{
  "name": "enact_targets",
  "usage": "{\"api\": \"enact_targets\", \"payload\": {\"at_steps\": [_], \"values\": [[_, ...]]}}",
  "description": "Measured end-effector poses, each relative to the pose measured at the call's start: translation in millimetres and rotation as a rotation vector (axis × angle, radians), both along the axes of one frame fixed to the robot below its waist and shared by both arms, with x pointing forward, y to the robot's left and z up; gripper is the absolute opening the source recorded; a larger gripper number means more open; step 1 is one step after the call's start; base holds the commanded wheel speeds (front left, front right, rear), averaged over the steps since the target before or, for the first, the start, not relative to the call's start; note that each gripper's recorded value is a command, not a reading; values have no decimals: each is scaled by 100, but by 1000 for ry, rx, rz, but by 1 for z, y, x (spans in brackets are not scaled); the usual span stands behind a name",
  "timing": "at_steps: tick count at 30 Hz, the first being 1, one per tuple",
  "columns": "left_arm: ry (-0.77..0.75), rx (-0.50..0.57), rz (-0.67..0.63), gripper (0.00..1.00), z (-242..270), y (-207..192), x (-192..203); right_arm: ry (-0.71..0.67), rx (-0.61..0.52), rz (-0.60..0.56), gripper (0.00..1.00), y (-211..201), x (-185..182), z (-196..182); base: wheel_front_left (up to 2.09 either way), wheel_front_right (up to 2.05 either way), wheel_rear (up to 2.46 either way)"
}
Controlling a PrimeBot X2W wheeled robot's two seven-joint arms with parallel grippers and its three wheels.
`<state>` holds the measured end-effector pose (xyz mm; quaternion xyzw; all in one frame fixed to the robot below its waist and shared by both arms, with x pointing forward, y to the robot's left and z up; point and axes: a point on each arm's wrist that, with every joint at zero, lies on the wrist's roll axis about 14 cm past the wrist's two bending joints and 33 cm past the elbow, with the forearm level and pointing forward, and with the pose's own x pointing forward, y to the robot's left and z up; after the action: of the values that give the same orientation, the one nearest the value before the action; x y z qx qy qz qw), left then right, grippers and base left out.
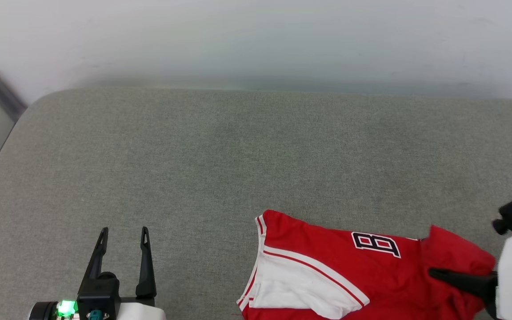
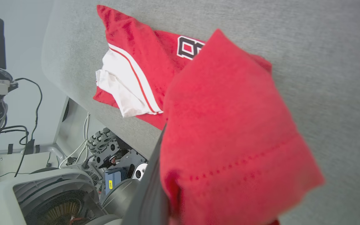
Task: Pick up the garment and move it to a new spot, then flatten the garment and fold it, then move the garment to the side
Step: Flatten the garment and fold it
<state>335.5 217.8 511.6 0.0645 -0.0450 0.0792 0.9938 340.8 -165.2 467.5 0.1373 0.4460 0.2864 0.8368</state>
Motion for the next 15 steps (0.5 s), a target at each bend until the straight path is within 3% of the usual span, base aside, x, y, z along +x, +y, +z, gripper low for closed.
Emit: {"api": "enact_targets", "payload": {"at_steps": [5,6,15], "values": [[10,0,2,100,-3,1,5,-46,38,138,0,54,5,8,0,0,0],[11,1,2,100,-3,1,9,-71,49,202,0,84,12,9,0,0,0],[31,1,10,100,-10,4,16,-36,-11,396,0,155,11,-21,0,0,0]]}}
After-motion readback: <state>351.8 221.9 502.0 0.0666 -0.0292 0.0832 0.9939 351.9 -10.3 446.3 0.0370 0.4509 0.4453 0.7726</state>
